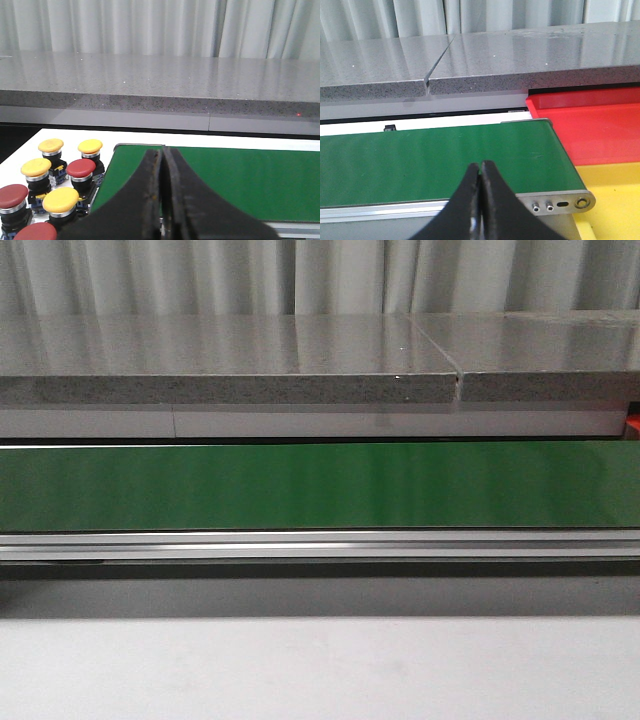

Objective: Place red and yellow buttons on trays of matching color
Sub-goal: 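Move the left gripper over the pile of red and yellow buttons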

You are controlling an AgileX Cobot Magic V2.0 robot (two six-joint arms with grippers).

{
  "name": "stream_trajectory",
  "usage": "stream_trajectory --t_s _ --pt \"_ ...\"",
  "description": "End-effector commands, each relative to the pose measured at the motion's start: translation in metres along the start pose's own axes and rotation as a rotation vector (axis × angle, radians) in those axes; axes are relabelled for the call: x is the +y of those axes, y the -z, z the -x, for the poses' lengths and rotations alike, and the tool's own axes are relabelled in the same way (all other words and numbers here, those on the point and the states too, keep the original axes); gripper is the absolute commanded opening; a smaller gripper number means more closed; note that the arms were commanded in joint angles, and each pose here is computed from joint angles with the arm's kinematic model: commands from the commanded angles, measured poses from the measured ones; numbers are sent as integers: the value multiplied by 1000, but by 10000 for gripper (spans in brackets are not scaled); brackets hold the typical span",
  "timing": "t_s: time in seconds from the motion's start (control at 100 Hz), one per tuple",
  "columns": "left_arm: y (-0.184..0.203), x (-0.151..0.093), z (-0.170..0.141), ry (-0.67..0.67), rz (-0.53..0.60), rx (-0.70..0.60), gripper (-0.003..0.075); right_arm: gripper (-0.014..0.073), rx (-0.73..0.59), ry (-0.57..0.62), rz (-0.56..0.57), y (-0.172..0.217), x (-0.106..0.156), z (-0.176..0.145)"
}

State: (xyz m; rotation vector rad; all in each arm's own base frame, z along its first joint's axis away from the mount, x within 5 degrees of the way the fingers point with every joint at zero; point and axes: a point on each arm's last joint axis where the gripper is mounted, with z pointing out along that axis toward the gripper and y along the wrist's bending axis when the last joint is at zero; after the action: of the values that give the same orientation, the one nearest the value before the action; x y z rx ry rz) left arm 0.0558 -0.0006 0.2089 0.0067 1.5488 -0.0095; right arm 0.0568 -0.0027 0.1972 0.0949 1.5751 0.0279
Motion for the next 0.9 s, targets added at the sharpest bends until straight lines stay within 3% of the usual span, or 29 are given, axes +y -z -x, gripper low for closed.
stream_trajectory --t_s 0.0,0.66,0.89 --pt "1 0 -8 21 1 -70 -21 -67 -100 21 9 2 1 13" --pt "1 0 -7 21 1 -68 -21 -67 -100 21 9 2 1 13" --pt "6 0 24 21 -3 -23 -21 -67 -100 21 9 2 1 13"
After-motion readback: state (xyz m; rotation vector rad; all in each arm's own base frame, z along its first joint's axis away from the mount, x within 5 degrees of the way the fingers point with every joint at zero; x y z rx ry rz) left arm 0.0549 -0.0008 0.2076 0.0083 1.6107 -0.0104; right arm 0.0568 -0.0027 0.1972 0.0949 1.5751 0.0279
